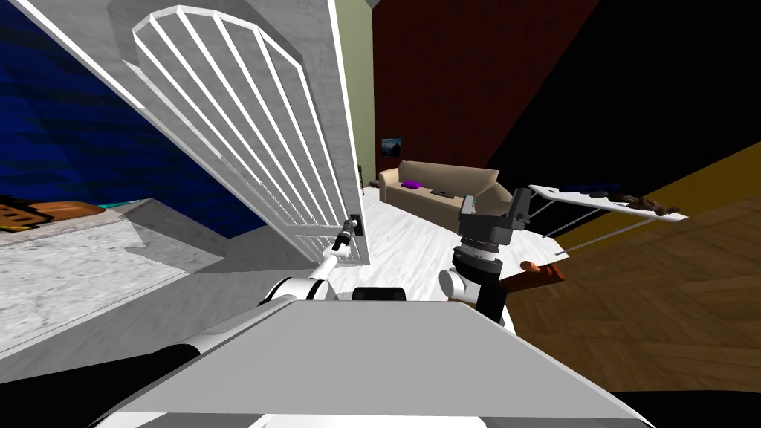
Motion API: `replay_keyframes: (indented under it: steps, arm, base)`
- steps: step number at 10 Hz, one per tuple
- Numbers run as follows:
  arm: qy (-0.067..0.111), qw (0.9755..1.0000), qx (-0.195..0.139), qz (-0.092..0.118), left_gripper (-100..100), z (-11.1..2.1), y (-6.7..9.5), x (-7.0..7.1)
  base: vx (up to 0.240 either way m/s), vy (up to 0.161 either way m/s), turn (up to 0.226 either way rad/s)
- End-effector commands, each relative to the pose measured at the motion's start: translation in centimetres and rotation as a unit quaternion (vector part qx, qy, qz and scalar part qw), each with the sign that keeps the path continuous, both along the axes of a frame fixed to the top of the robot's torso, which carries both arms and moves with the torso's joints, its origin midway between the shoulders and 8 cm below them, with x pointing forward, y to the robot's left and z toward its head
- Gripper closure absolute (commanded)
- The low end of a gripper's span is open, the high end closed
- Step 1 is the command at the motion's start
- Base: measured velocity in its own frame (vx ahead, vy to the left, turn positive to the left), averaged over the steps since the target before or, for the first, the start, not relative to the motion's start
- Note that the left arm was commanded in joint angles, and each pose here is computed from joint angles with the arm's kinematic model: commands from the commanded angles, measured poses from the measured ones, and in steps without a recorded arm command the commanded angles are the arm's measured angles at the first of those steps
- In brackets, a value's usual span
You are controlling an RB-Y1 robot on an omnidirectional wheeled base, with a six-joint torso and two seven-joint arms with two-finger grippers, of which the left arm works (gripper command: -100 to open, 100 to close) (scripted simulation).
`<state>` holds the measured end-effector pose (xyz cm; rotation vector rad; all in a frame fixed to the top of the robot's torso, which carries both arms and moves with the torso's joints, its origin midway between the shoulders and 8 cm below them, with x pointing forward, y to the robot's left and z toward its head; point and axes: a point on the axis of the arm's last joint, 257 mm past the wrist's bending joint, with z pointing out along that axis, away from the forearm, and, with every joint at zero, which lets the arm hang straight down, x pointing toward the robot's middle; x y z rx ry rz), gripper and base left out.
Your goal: Push the door open
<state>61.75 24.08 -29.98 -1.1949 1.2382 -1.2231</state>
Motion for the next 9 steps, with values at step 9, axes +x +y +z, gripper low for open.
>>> replay_keyframes:
  steps: [9]
  arm:
    - [-0.001,0.9989,-0.001,0.046,100,0.3,5.1,-0.2]
  base:
    - [0.131,-0.109,0.061]
